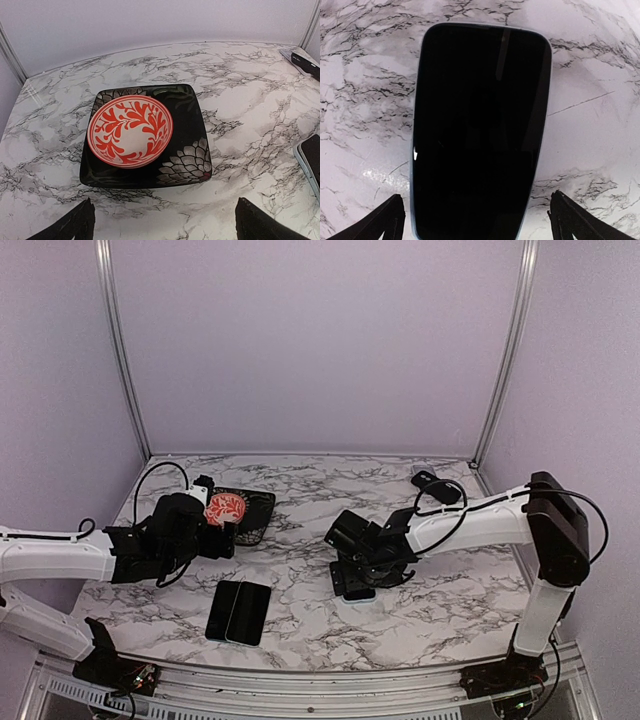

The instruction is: Put the phone into the phone case

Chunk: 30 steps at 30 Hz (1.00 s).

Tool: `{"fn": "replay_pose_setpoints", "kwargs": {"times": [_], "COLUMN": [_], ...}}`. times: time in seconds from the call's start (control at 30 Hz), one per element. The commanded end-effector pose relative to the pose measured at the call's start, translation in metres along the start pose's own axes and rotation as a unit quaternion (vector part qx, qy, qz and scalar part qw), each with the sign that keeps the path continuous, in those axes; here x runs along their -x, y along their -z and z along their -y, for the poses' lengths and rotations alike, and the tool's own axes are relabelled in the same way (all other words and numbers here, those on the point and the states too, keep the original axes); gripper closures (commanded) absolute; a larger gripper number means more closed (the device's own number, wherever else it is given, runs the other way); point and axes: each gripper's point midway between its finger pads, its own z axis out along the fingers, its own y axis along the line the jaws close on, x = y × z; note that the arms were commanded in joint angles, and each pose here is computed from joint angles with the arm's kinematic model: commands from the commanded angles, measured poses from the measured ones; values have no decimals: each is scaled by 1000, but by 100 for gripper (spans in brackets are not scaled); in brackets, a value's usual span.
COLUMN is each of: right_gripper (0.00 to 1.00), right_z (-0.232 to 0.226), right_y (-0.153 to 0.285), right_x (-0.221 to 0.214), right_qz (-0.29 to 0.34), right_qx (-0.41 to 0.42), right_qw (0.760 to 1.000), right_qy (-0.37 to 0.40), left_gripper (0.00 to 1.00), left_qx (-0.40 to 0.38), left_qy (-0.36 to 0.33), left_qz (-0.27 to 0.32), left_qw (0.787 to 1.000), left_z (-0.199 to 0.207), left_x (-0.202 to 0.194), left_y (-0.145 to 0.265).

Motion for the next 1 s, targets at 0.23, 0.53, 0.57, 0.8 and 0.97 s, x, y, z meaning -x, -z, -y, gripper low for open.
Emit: {"fn": "replay_pose_setpoints", "kwargs": {"times": [0.23,0.53,0.57,0.8,0.97], "right_gripper": [1,1,1,1,1], "right_z": [-3,-5,-4,7,32], "right_y": [-1,5,11,42,75], "right_x": [18,33,38,65,87], "right_qz": [-30,31,48,125,218], "right_qx": [28,50,58,52,45], "right_qw": [999,998,997,990,974], "right_qy": [31,39,31,33,-31], "left_gripper": [1,1,1,1,1], "left_qx": [-32,-34,-27,-4,-29], "left_qy": [23,65,67,105,124], "left_qz": [17,-6,-15,-52,-80], "left_qw": [999,997,997,993,989], "left_z": [17,22,21,28,50], "left_x": [34,26,23,16,-3], "left_y": [4,1,0,-2,-3]}}
